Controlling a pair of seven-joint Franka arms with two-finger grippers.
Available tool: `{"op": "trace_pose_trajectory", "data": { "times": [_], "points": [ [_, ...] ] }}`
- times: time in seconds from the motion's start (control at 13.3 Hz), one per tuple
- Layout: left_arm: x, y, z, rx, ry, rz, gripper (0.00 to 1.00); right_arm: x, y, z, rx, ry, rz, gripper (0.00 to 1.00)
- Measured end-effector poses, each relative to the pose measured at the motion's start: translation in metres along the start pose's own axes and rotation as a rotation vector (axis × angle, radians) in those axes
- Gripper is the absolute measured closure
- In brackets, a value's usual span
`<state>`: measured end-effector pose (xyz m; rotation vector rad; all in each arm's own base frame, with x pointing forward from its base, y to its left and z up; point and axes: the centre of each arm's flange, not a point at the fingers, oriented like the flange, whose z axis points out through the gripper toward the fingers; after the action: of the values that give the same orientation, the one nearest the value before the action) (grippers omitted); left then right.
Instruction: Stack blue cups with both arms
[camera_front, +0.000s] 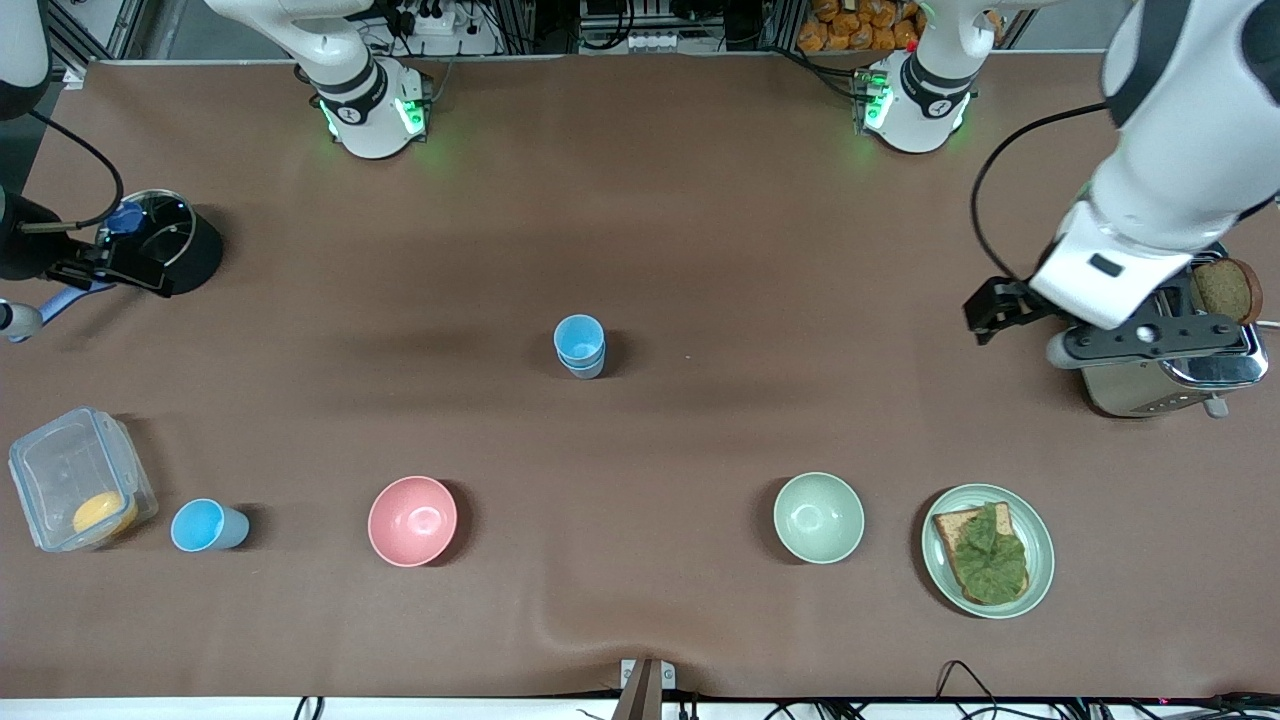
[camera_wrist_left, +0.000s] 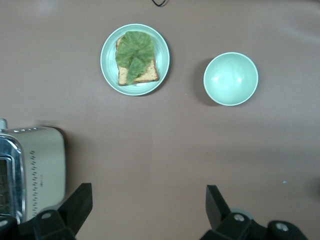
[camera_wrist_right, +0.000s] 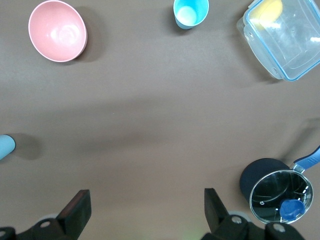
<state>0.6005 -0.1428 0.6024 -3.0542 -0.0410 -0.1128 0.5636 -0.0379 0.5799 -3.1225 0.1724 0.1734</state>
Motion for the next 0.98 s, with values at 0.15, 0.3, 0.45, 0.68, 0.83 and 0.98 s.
{"op": "trace_pose_trajectory", "data": {
  "times": [0.15,0.3,0.45,0.68,0.83,0.98],
  "points": [
    [0.000,-0.025,-0.007,-0.036,-0.014,0.023,0.00,0.000,0.000,0.000,0.000,-0.001,0.000,0.00],
    [-0.003,-0.045,-0.012,-0.053,-0.034,0.048,0.00,0.000,0.000,0.000,0.000,-0.002,0.000,0.00],
    [-0.008,-0.047,-0.018,-0.051,-0.038,0.065,0.00,0.000,0.000,0.000,0.000,-0.002,0.001,0.00],
    [-0.015,-0.045,-0.028,-0.046,-0.032,0.096,0.00,0.000,0.000,0.000,0.000,-0.002,0.000,0.00],
    [-0.017,-0.063,-0.030,-0.033,-0.042,0.155,0.00,0.000,-0.001,0.002,-0.001,-0.007,-0.002,0.00],
    [-0.021,-0.082,-0.023,-0.038,-0.067,0.190,0.00,0.001,-0.002,0.004,-0.002,-0.015,-0.003,0.00]
  ]
}}
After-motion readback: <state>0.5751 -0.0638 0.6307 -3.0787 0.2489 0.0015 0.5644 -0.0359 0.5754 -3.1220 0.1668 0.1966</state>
